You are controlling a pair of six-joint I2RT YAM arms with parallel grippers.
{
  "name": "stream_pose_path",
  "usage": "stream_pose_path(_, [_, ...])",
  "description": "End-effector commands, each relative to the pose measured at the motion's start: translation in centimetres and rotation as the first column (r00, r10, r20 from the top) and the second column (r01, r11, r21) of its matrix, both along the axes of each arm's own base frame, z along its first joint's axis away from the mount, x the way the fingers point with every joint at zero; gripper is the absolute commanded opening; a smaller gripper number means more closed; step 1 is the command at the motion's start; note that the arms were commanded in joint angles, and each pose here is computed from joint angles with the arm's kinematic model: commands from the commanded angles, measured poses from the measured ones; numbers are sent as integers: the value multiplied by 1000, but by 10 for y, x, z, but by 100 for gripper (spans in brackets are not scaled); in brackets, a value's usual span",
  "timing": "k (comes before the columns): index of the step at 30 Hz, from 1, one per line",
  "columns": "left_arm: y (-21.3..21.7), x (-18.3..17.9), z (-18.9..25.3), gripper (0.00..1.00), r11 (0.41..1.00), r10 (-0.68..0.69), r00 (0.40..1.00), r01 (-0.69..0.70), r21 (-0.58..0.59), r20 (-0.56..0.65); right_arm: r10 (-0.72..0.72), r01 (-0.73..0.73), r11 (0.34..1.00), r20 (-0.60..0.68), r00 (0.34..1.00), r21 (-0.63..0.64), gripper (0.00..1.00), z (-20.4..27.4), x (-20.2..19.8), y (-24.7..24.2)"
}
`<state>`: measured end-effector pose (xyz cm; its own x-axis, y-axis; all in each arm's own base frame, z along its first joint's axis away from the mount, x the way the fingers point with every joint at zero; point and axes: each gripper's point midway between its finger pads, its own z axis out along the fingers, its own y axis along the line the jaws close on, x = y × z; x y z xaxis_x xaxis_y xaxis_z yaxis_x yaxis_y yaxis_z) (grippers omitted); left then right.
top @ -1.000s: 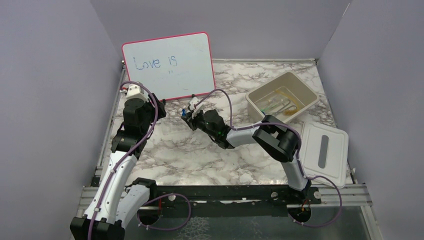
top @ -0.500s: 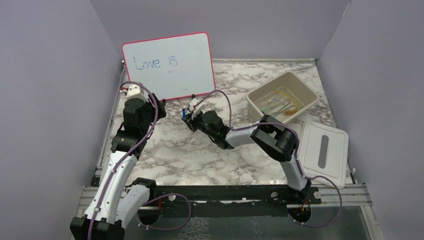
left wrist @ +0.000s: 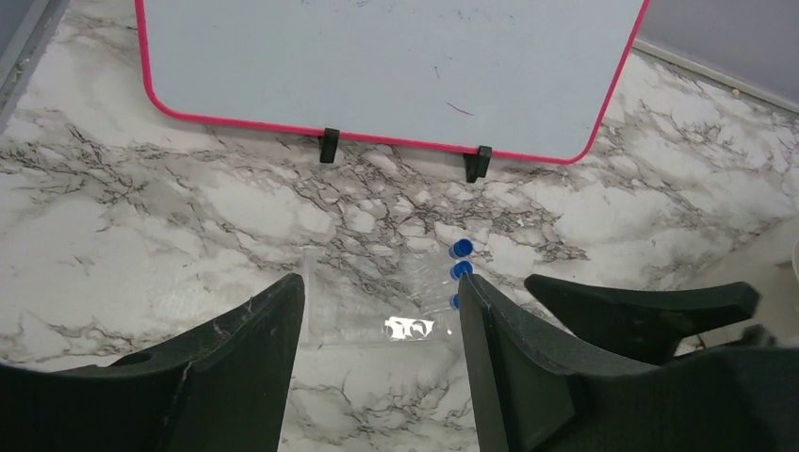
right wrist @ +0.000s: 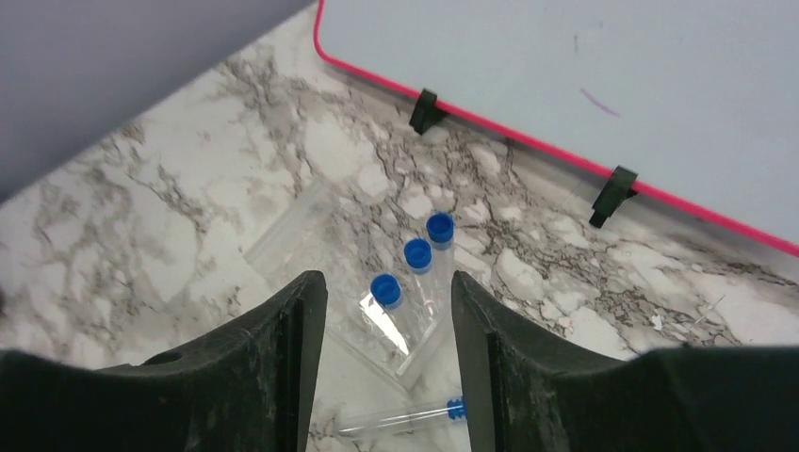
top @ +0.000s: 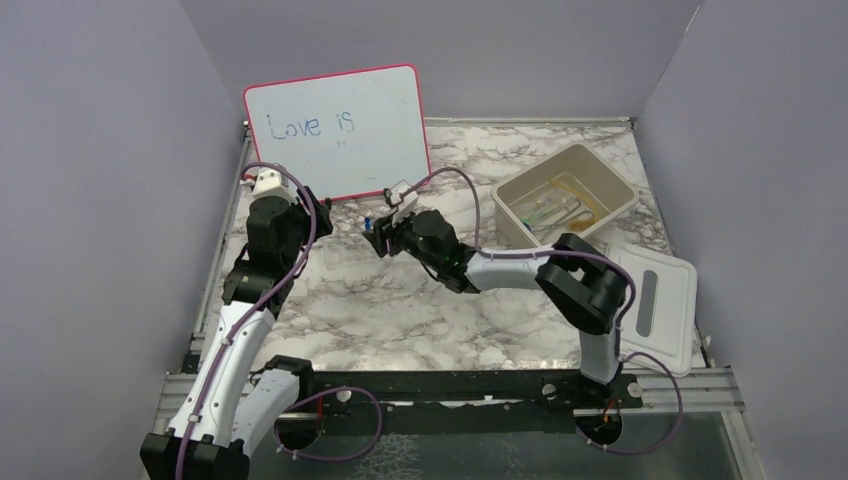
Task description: Organize the chemistry lab equipment
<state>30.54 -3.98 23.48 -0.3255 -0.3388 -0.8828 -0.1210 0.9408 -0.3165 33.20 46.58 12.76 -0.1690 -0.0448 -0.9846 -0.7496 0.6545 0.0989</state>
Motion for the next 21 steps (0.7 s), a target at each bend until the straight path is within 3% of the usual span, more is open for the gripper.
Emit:
stream_pose_path(1, [-3, 0, 9, 64, 1000, -17, 1000, 18, -17, 18, -80, 86, 994, -87, 993, 73, 56, 43, -5, -17])
stream_pose_path(5, [-5, -1, 11, 66, 999, -23, 999, 24, -30, 24, -224, 234, 972, -317, 922, -4, 55, 20, -3, -38])
stream_pose_path(9, [-11, -5, 11, 67, 997, -53, 998, 54, -50, 29, -406, 389, 909, -542, 736, -152, 50, -26, -5, -64])
stream_pose_path(14, [-22, -14, 2, 67, 990, -114, 993, 115, -84, 15, -497, 417, 865, -592, 634, -279, 45, -61, -7, -70])
stream_pose_path(21, [-23, -20, -3, 67, 988, -124, 992, 124, -87, 5, -544, 443, 837, -583, 604, -322, 43, -75, 3, -64])
